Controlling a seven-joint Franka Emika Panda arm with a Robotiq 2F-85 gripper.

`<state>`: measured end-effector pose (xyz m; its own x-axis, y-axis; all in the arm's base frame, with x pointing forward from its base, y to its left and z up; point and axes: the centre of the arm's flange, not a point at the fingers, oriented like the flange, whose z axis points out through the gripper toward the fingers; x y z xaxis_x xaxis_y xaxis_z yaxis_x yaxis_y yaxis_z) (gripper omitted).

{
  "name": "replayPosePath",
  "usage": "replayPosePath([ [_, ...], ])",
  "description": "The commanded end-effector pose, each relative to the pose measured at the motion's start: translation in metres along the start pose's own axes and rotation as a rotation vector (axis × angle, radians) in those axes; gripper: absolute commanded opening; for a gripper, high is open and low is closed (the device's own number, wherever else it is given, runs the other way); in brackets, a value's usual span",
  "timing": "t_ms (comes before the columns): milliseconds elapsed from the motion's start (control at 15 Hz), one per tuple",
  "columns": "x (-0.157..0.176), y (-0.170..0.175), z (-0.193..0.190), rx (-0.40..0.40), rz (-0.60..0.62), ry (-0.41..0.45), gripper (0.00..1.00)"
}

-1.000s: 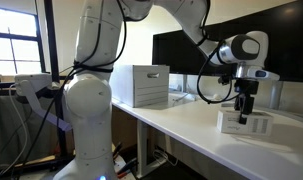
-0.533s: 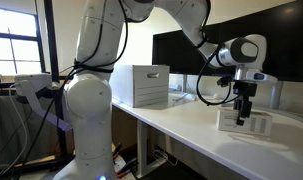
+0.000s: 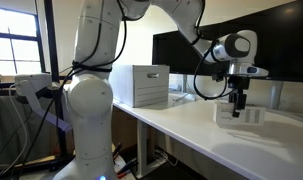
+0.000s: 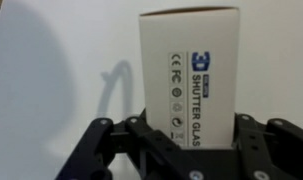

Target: Put the smaller box on the table in the bigger box

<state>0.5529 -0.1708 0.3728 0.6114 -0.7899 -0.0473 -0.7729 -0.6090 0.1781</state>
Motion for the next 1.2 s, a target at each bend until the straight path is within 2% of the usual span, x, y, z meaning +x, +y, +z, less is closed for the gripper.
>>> replayPosePath([
  [0, -0.025, 0.012, -0.027, -0.005, -0.006, 0.021, 0.34],
  [400, -0.058, 0.04, -0.077, -0.098, -0.067, -0.034, 0.34],
  [600, -0.079, 0.055, -0.109, -0.13, -0.098, -0.035, 0.34],
  [1133, -0.139, 0.054, -0.181, -0.091, -0.257, 0.021, 0.34],
])
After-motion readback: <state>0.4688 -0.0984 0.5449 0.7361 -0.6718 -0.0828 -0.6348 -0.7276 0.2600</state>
